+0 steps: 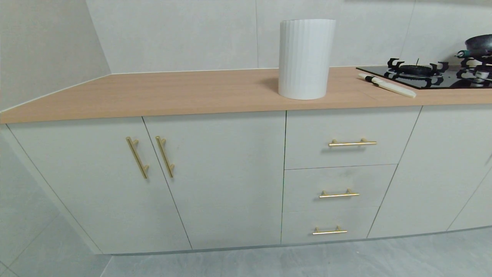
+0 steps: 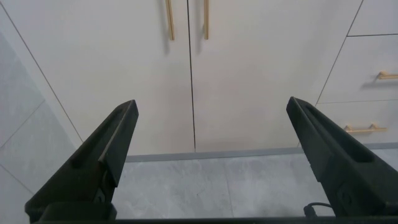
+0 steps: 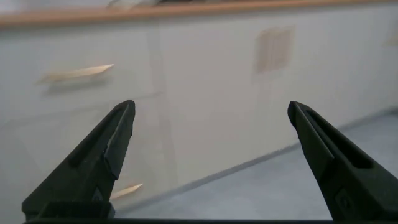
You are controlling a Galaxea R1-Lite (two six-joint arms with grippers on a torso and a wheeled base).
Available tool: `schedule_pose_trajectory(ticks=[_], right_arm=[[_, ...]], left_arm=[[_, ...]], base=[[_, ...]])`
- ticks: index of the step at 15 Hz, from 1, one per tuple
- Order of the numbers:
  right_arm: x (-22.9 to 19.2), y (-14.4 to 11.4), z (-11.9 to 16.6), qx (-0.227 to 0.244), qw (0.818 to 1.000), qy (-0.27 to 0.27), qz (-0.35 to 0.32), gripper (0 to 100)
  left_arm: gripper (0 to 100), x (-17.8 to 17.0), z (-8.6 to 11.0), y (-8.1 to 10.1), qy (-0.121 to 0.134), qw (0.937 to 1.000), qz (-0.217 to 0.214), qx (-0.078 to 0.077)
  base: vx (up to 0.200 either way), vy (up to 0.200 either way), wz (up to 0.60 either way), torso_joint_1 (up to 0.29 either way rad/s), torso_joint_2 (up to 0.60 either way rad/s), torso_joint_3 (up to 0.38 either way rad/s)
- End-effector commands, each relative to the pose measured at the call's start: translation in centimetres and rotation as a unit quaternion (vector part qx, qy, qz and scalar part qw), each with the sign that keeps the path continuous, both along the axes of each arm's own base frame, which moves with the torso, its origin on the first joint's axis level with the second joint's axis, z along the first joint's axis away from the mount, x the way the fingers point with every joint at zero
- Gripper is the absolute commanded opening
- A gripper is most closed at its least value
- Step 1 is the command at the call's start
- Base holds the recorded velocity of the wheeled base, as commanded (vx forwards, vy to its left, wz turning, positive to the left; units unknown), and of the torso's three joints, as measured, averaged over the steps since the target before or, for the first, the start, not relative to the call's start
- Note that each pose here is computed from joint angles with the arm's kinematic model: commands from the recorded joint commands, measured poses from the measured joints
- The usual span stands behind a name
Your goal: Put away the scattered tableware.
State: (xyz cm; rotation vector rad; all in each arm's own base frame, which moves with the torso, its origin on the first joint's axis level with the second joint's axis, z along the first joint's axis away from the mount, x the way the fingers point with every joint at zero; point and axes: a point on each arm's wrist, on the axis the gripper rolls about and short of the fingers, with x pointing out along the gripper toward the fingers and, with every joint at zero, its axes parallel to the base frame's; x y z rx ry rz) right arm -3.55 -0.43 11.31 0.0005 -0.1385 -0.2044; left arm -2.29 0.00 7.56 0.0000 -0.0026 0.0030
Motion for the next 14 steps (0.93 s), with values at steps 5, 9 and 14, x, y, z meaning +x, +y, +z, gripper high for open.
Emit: schedule_pose_trajectory(ticks=[5,9,14], right_arm=[[1.3,0.4,-3.5,0.003,0.994,0.059,0.096,100],[1.3,0.5,-3.8,-0.003,0.991,0.071,0.109,100],[1.3,0.5,-3.8,-0.004,0.992,0.071,0.109,100]], left_arm=[[100,0.0,0.0,0.0,0.001,1.0,0.0,0.0],[100,0.0,0.0,0.0,0.001,1.0,0.0,0.0],[100,0.0,0.0,0.0,0.001,1.0,0.0,0.001]], base=[[0.0,0.0,0.0,0.0,0.0,0.0],[0.0,0.0,0.0,0.0,0.0,0.0],[0.0,0.0,0.0,0.0,0.0,0.0]])
